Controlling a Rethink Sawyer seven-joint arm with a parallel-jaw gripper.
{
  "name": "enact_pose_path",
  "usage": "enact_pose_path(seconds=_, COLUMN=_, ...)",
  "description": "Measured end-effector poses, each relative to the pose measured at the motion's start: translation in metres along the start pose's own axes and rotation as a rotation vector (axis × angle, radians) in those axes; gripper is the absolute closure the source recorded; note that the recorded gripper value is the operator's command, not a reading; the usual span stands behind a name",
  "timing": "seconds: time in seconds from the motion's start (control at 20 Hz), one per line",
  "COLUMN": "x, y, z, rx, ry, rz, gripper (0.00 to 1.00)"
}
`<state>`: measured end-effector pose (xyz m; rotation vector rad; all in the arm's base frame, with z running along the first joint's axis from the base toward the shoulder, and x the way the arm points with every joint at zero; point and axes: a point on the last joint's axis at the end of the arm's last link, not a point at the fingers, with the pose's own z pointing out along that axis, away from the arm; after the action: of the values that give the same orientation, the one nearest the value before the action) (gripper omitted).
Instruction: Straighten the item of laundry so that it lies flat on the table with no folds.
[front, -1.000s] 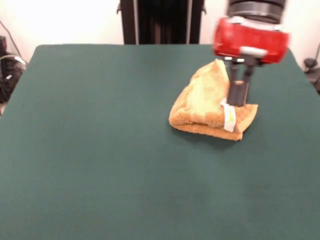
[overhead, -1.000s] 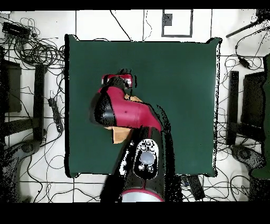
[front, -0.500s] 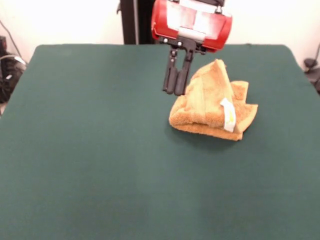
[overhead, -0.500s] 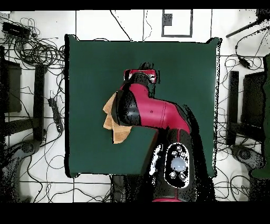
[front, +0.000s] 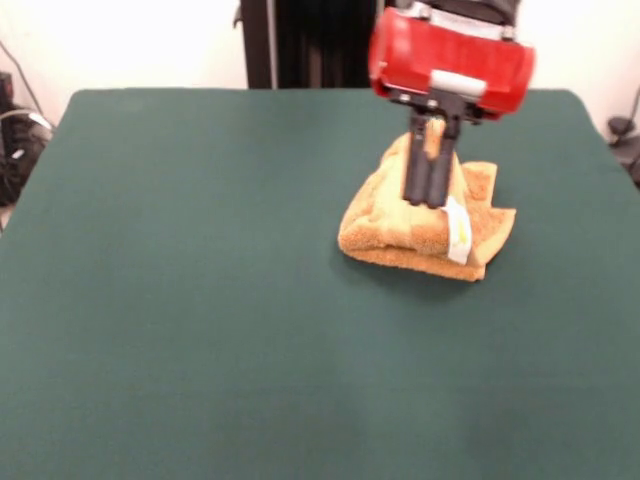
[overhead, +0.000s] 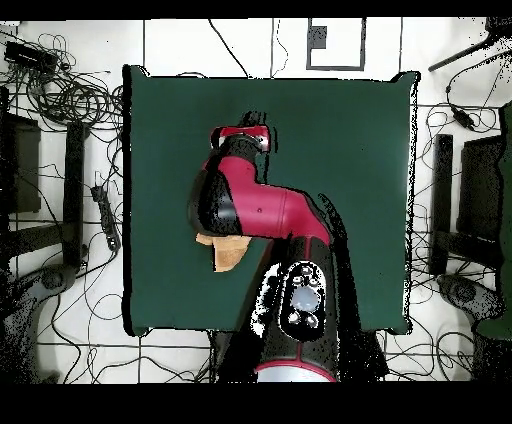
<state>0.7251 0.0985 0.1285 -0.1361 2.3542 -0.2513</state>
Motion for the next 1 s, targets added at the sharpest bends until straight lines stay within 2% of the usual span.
enact_pose_path(seconds=0.1, x=0.001, y=0.011, z=0.001, rx=-0.007, ry=0.002, rz=0.009, gripper=1.00)
enact_pose_path(seconds=0.2, x=0.004, y=0.033, z=0.003, rx=-0.019, ry=0.015, rz=0.028, gripper=1.00)
enact_pose_path(seconds=0.4, x=0.008, y=0.051, z=0.004, rx=-0.028, ry=0.025, rz=0.039, gripper=1.00)
enact_pose_path(seconds=0.45, x=0.011, y=0.062, z=0.005, rx=-0.036, ry=0.031, rz=0.040, gripper=1.00)
enact_pose_path(seconds=0.65, x=0.018, y=0.073, z=0.008, rx=-0.044, ry=0.042, rz=0.038, gripper=1.00)
enact_pose_path(seconds=1.0, x=0.016, y=0.070, z=0.005, rx=-0.040, ry=0.040, rz=0.040, gripper=1.00)
